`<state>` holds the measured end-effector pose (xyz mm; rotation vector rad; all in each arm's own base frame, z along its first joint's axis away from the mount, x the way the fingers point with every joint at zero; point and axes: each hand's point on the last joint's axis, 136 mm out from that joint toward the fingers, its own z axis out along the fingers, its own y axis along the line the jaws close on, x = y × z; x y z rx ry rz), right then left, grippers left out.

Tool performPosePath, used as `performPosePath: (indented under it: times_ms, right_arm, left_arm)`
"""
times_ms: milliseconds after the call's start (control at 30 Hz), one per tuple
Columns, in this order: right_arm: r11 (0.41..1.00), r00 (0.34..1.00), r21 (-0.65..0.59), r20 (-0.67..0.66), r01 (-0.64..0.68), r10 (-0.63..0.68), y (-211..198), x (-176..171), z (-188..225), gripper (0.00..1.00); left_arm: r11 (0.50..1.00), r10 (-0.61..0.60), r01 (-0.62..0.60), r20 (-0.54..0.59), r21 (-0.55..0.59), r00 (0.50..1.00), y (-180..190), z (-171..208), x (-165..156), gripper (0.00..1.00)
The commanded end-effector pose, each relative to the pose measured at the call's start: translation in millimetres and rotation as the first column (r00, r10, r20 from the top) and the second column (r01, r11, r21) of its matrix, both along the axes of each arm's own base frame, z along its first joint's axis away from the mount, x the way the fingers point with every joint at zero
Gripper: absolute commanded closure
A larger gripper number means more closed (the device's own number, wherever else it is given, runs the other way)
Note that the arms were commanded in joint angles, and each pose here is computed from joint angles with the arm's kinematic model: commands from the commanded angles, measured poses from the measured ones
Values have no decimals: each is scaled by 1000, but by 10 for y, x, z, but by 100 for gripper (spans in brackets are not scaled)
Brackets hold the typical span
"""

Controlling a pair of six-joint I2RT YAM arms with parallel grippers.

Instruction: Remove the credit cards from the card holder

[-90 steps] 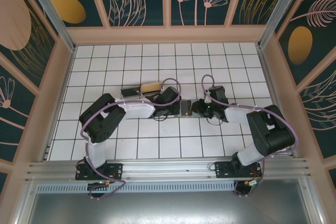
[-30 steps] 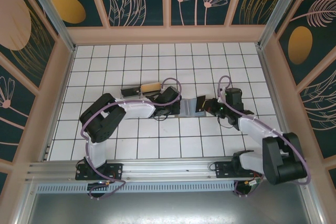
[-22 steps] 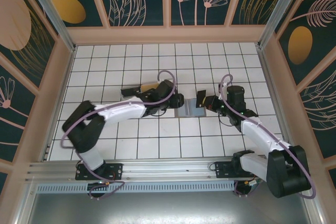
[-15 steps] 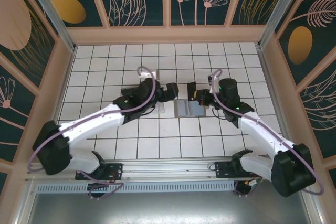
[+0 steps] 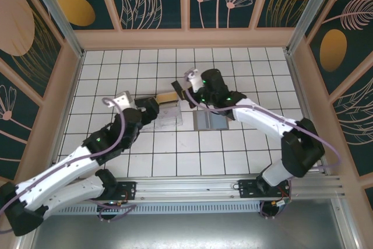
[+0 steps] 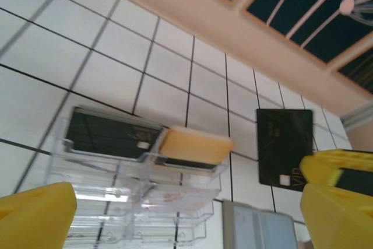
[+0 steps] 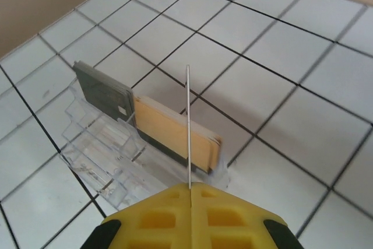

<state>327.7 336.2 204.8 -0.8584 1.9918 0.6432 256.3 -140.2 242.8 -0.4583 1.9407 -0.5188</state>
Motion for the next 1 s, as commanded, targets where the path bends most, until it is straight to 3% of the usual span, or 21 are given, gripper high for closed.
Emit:
performPosePath:
  times_ms: [0, 233, 400, 767, 967]
  right_arm:
    - [980, 973, -151, 171, -128, 154, 278, 11, 103, 100]
    - [921, 894, -256, 268, -294, 360, 829, -157, 201, 100]
    - [837, 803, -374, 297, -400, 517, 1054, -379, 122, 100]
    - [712, 707, -584, 307, -389, 638, 1283, -395, -104, 100]
    - [670, 669, -641, 314, -374, 674, 1443, -416, -178, 100]
  left_arm:
    - [993, 107, -107, -5, 59, 994, 382, -85, -132, 1]
    - [983, 185, -185, 38, -1, 982, 762, -60, -354, 1]
    - [978, 208, -207, 57, -15, 976, 882, -22, -420, 1]
    - [971, 241, -239, 76, -25, 968, 1024, 18, -492, 1]
    - [968, 252, -250, 83, -32, 964, 1086, 12, -530, 1]
